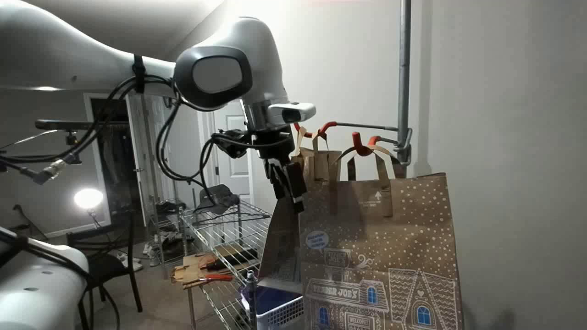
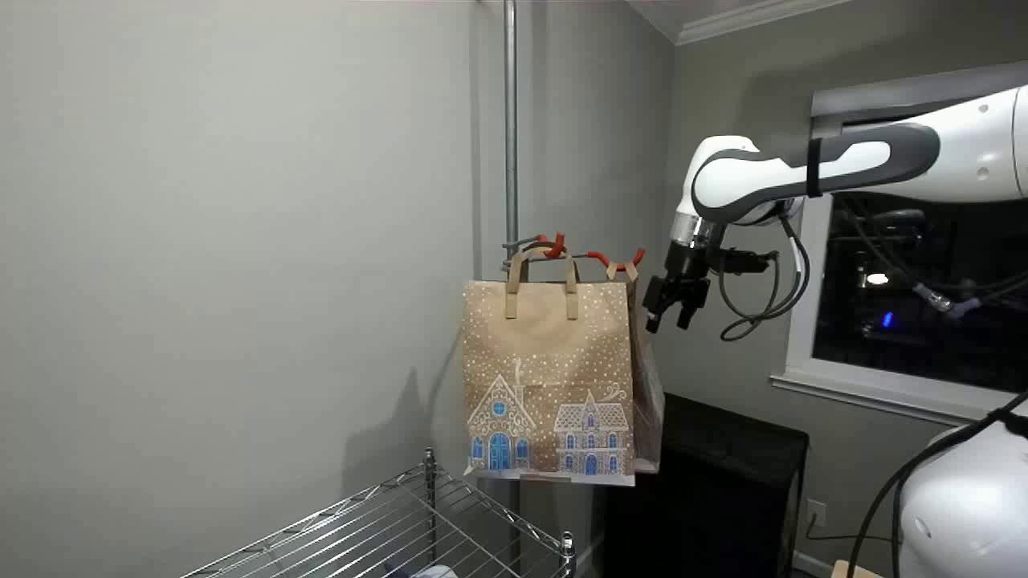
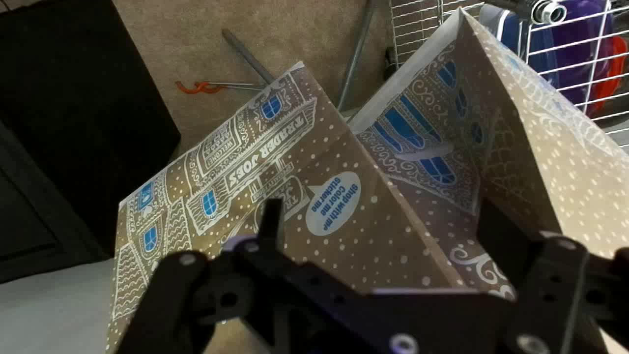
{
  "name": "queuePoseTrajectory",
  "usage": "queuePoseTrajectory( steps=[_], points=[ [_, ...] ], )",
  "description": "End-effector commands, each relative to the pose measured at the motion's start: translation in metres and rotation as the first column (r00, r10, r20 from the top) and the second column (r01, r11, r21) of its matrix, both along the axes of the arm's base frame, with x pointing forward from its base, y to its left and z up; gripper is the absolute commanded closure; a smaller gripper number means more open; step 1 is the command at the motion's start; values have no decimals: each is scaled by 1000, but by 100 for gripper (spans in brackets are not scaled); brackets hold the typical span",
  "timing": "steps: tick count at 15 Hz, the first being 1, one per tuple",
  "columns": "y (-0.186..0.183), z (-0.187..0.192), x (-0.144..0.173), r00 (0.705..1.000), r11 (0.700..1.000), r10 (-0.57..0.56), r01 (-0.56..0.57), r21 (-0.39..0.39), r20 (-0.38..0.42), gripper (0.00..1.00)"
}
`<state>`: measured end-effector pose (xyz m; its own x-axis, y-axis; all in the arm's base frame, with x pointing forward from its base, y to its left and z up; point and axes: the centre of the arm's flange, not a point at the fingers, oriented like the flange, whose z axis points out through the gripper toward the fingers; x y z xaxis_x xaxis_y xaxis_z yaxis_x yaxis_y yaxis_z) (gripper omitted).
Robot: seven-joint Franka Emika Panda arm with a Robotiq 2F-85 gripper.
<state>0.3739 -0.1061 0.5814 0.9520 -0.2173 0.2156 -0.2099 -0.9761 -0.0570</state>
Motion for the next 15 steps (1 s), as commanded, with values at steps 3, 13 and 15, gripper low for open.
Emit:
queuePoseTrajectory(
  steps=[3, 13, 15],
  points=[
    [0, 0, 0, 1000, 1000, 0, 0, 0, 0, 0],
    [27, 71, -30, 989, 997, 52, -43, -68, 137, 0],
    [43, 87, -39, 977, 985, 149, -132, -113, 154, 0]
  ],
)
